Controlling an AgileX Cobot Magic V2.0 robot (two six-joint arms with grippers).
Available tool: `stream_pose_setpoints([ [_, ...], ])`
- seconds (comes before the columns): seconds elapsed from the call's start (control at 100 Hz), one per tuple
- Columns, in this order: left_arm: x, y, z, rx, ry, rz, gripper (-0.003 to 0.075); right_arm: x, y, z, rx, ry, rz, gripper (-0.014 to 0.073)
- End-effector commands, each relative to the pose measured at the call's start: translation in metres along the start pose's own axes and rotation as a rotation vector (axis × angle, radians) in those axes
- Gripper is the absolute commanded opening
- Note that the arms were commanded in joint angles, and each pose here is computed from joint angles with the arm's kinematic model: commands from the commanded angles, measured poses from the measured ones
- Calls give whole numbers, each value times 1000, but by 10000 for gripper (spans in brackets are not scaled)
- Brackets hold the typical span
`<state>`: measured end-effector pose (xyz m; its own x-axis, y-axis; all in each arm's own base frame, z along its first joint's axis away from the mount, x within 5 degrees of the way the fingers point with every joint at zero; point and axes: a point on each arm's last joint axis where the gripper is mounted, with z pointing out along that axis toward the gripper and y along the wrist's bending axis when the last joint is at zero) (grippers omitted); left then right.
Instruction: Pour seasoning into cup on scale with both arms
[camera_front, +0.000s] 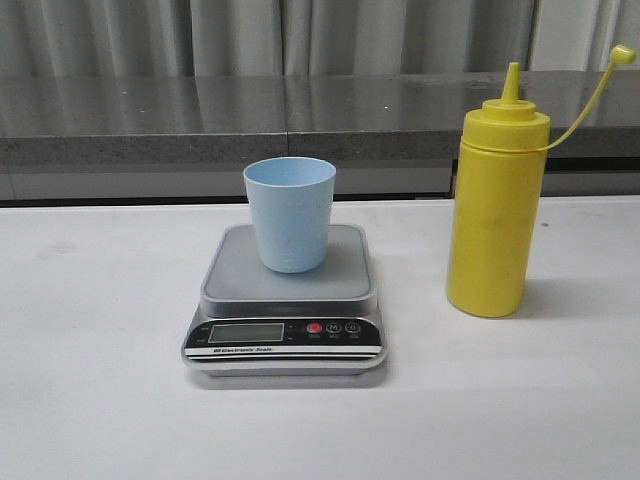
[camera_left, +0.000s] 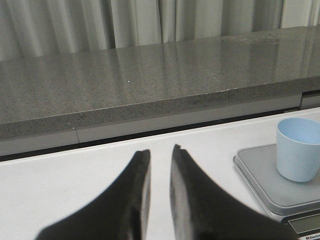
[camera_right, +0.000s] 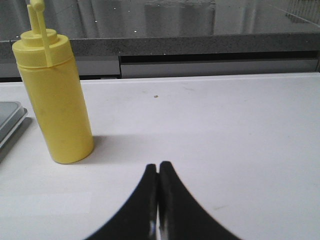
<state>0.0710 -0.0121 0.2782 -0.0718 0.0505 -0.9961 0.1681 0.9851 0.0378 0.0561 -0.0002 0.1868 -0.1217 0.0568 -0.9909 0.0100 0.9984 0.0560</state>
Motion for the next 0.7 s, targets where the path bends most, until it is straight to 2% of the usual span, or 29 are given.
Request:
stream_pose_setpoints([
  [0.0, -17, 1, -2, -11, -109, -5, -18, -14, 0, -3, 0, -120, -6, -68],
  [0.69, -17, 1, -1, -11, -101, -5, -20, -14, 0, -3, 6, -120, -38, -68],
])
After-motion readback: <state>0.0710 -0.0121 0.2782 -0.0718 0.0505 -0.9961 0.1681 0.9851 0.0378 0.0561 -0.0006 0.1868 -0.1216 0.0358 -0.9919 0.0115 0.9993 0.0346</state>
